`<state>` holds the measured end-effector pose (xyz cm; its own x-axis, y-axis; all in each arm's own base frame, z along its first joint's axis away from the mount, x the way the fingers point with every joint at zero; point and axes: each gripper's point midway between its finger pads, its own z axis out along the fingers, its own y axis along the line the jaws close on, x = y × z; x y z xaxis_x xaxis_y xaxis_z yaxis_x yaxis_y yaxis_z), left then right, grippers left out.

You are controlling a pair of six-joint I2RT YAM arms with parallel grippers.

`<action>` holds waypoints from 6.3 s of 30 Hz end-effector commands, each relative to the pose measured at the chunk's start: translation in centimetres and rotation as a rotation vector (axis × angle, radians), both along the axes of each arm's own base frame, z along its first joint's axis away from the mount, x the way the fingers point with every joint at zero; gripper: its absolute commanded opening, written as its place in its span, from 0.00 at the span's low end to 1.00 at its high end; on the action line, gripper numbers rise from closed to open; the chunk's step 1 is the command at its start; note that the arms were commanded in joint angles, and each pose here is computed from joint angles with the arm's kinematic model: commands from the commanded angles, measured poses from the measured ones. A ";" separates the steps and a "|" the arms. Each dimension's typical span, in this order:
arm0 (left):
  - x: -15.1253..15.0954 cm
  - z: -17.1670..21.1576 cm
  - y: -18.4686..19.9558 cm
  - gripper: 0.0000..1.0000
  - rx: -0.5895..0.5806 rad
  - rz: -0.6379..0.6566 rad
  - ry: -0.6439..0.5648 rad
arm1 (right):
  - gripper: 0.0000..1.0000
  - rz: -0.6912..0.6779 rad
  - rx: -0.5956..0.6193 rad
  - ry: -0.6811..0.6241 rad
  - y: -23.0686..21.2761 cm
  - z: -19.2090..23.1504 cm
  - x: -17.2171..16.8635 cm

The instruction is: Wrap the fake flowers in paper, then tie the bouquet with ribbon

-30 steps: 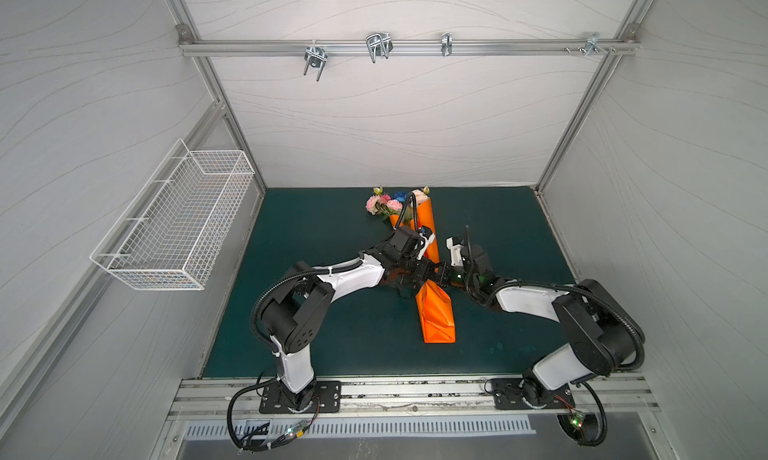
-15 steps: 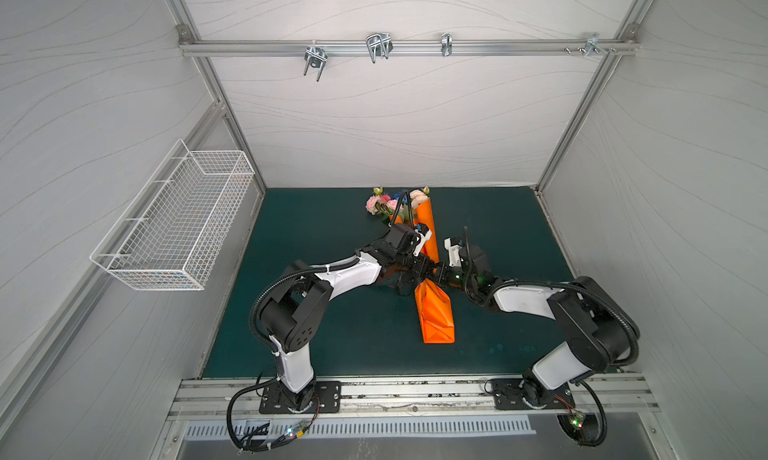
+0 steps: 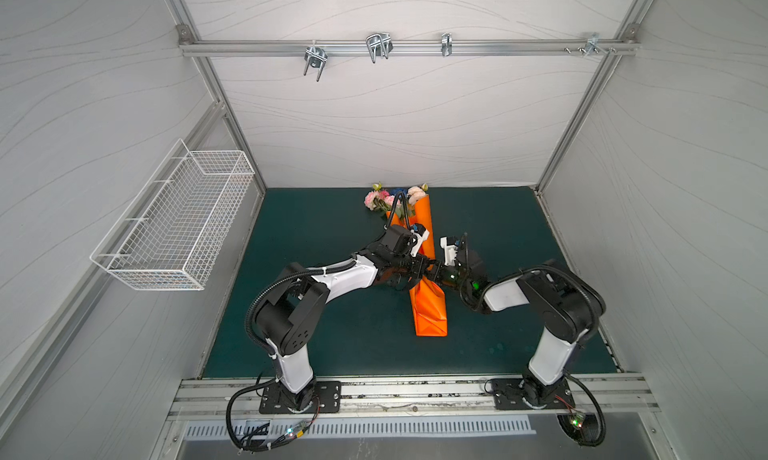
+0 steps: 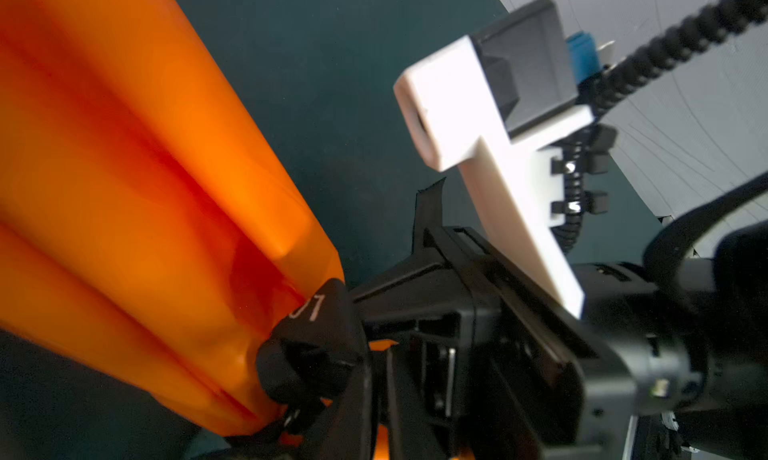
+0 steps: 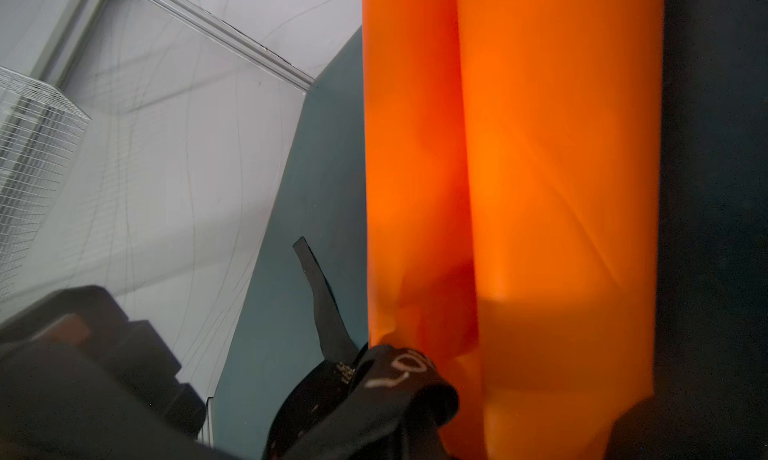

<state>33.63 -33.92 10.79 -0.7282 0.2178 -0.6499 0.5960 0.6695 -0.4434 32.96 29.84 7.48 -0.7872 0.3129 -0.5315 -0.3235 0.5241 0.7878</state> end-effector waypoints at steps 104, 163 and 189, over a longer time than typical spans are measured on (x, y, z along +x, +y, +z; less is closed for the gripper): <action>4.9 -0.9 7.8 0.29 -0.132 0.491 0.340 | 0.02 0.273 0.196 -0.167 6.2 1.5 -0.1; 5.0 3.1 8.2 0.00 -0.092 0.425 0.154 | 0.16 0.225 -0.139 -0.197 1.4 6.3 -3.2; 5.7 4.0 7.1 0.00 -0.059 0.424 0.082 | 0.11 0.336 -0.245 -0.074 3.9 2.1 -2.6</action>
